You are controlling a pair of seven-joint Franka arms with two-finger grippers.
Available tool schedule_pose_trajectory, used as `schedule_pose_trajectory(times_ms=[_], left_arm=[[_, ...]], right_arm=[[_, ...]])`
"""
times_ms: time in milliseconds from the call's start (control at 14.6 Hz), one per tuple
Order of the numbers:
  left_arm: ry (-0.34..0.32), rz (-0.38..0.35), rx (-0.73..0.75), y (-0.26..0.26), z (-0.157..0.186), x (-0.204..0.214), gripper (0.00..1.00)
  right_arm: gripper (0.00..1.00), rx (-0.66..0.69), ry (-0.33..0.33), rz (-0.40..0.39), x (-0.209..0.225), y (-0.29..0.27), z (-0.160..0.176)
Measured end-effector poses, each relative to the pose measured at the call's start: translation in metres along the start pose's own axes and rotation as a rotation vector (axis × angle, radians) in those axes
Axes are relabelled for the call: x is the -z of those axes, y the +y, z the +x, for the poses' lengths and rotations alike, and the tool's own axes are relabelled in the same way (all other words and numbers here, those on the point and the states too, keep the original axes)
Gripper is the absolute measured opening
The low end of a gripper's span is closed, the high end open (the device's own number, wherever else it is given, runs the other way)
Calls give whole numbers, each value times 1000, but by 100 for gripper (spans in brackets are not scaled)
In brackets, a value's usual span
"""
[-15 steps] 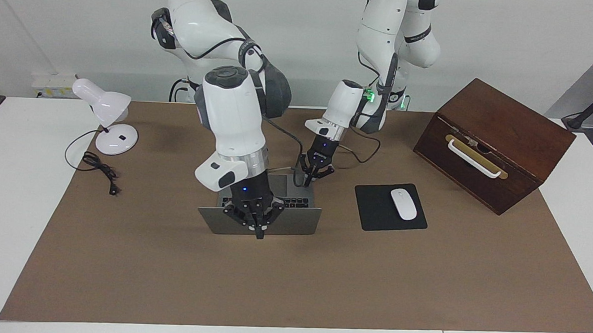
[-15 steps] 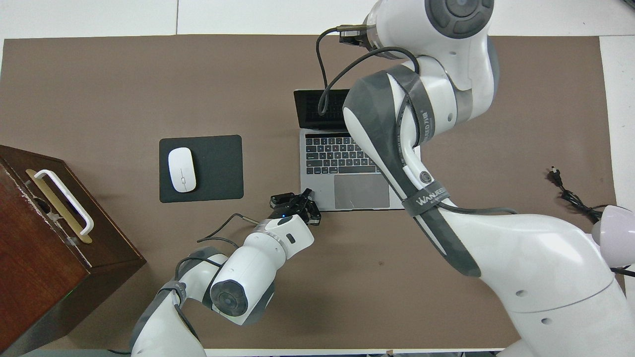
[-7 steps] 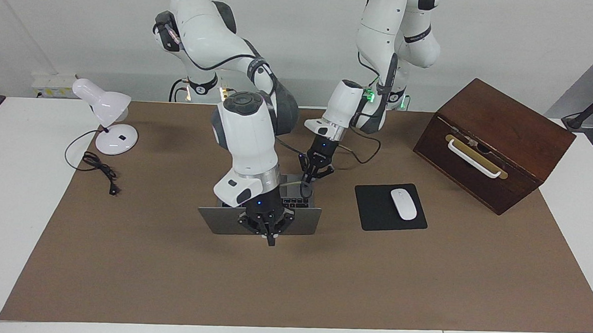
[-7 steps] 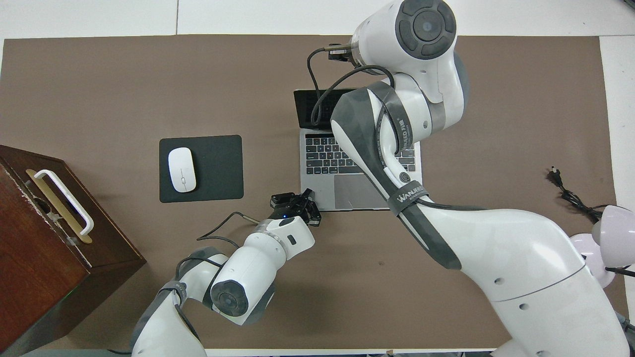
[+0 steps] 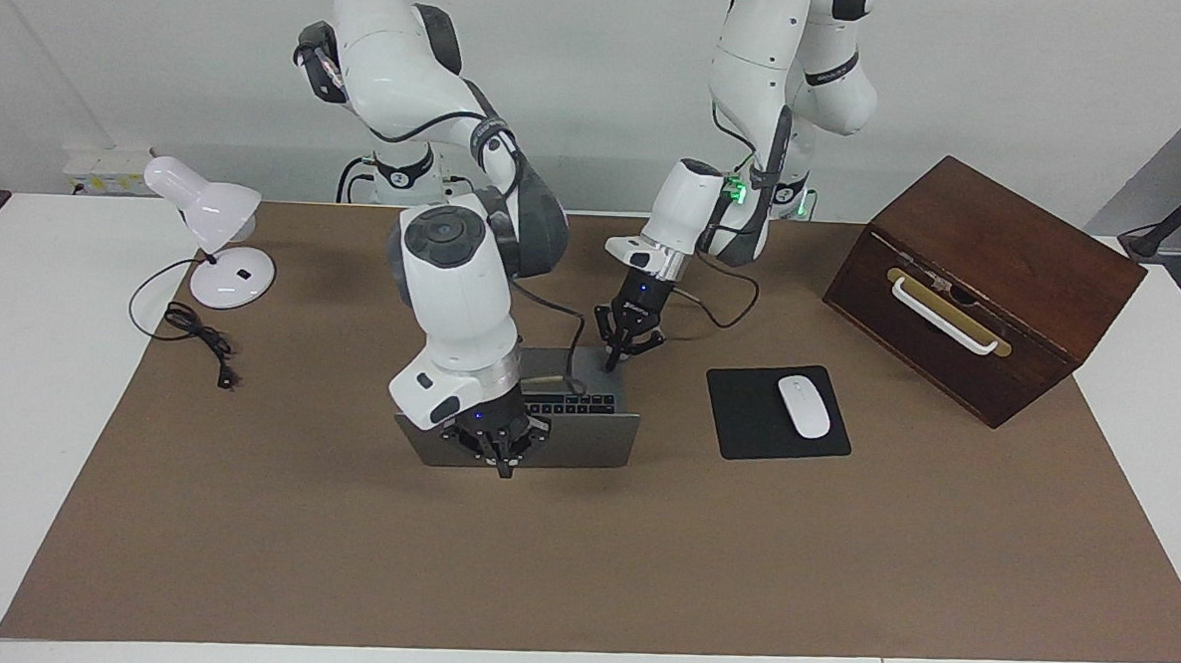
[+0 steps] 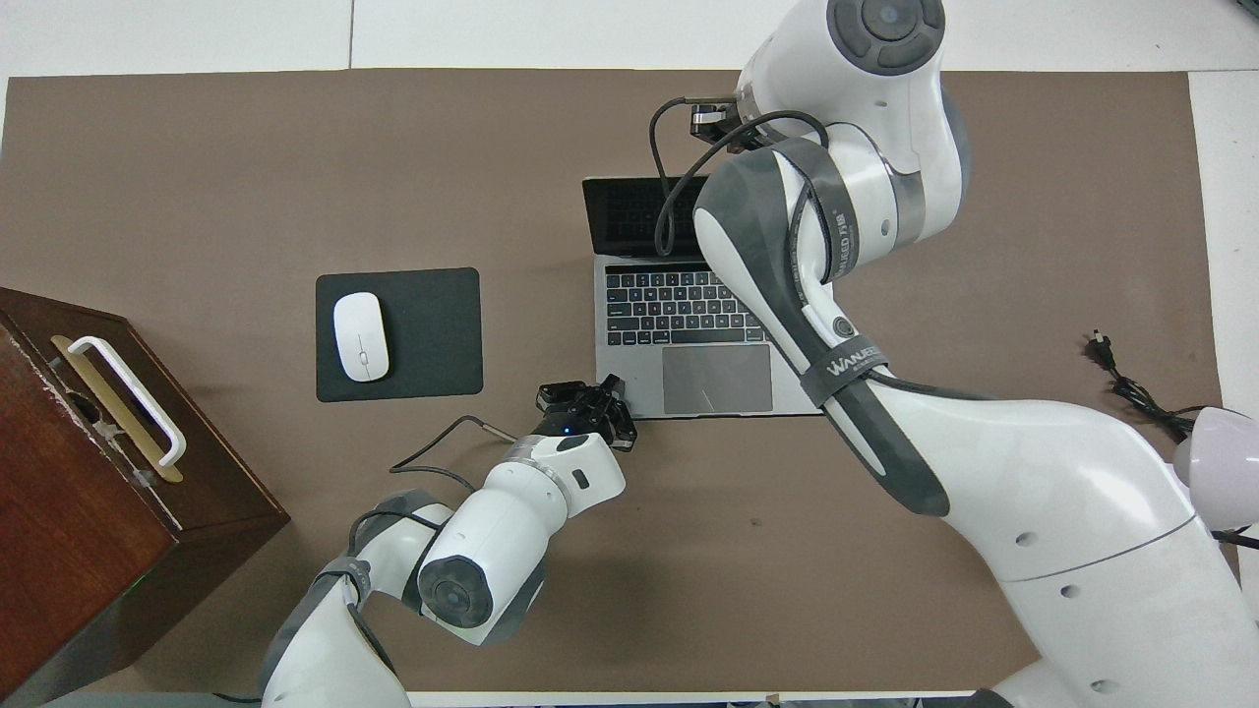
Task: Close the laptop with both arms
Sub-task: 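Hold the laptop base with the left gripper while the right gripper reaches the lid, then push the laptop lid down toward the keyboard with the right gripper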
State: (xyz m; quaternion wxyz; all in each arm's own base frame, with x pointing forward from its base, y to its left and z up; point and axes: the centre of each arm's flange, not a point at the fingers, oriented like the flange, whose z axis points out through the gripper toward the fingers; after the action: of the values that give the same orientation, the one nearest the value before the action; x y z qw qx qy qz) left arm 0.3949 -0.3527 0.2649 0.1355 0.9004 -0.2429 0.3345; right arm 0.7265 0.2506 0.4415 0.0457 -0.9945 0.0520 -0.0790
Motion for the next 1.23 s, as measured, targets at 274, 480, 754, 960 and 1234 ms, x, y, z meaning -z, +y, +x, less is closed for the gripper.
schedule_pose_trajectory(times_ms=[274,480,754,960,1234], left_arm=[[1,0,-6,0,0,0,1],[2,0,-8,0,-1,0,1],[2,0,-8,0,-1,0,1],[2,0,-8,0,-1,0,1],[2,0,-9,0,-1,0,1]], right_arm=[[1,-32,-105,-8,1,16,-5],[1,-52,-214,-14,-3,26,-15],[1,-69,-288,-34,5,41,-20],[1,-69,-326,-46,5,44,-25],[1,-67,-397,-74,-24,45,-40]])
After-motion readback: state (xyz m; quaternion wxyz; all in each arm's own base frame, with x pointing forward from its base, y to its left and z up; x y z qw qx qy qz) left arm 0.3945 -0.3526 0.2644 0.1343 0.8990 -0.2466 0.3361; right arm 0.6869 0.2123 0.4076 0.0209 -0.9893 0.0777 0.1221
